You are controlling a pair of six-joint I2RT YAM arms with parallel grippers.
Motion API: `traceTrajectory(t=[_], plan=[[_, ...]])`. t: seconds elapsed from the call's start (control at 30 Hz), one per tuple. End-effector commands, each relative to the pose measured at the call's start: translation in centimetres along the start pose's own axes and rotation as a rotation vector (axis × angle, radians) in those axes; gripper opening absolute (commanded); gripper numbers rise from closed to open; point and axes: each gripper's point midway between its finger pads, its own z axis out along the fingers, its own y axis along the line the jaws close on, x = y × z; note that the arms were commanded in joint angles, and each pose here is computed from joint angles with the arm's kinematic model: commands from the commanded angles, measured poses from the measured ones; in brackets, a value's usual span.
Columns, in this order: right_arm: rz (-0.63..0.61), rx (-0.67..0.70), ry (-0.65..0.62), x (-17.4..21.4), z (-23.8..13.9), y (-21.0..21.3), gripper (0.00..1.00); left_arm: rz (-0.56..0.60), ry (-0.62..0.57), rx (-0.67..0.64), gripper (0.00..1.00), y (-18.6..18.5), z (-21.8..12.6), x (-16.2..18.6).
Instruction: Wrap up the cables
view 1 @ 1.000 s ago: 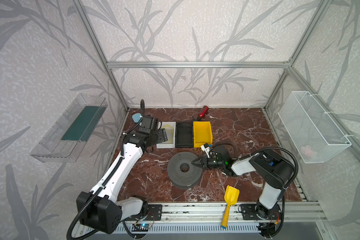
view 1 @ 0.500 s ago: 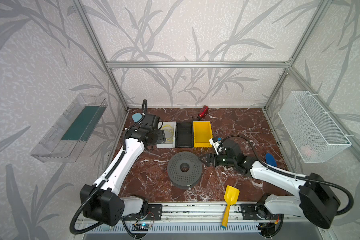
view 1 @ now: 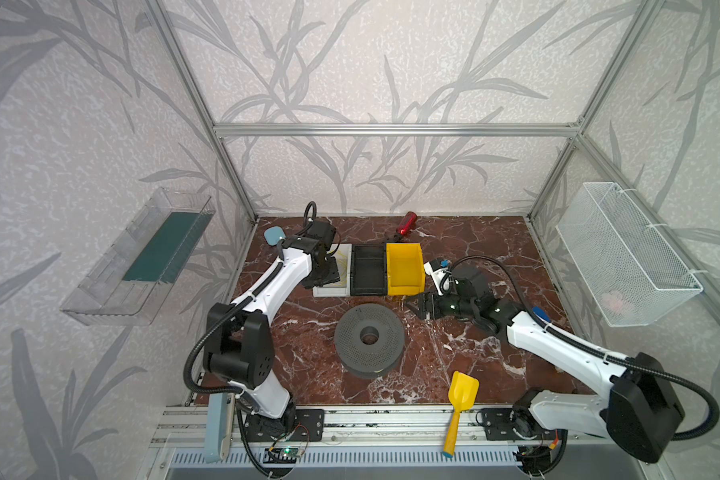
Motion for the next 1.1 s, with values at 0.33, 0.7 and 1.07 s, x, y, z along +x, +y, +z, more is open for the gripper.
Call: traceTrajectory(t=[0.33,0.7,1.07], plan=[[-0.048,-0.055,0.027,-1.0,1.9,0.8,0.78,-0.099,-0.041,-0.069,0.53,-0.9,4.7,-3.1],[-0.038,-0.036,0.038,-1.1,2.1,-0.3,0.78,-0.111,-0.051,-0.128,0.35,-1.1,7.4,-4.9],[-0.025,-0.039,0.035,-1.4,2.0,-0.3,0.77,-0.111,-0.078,-0.127,0.09,-0.8,6.6,-5.0]])
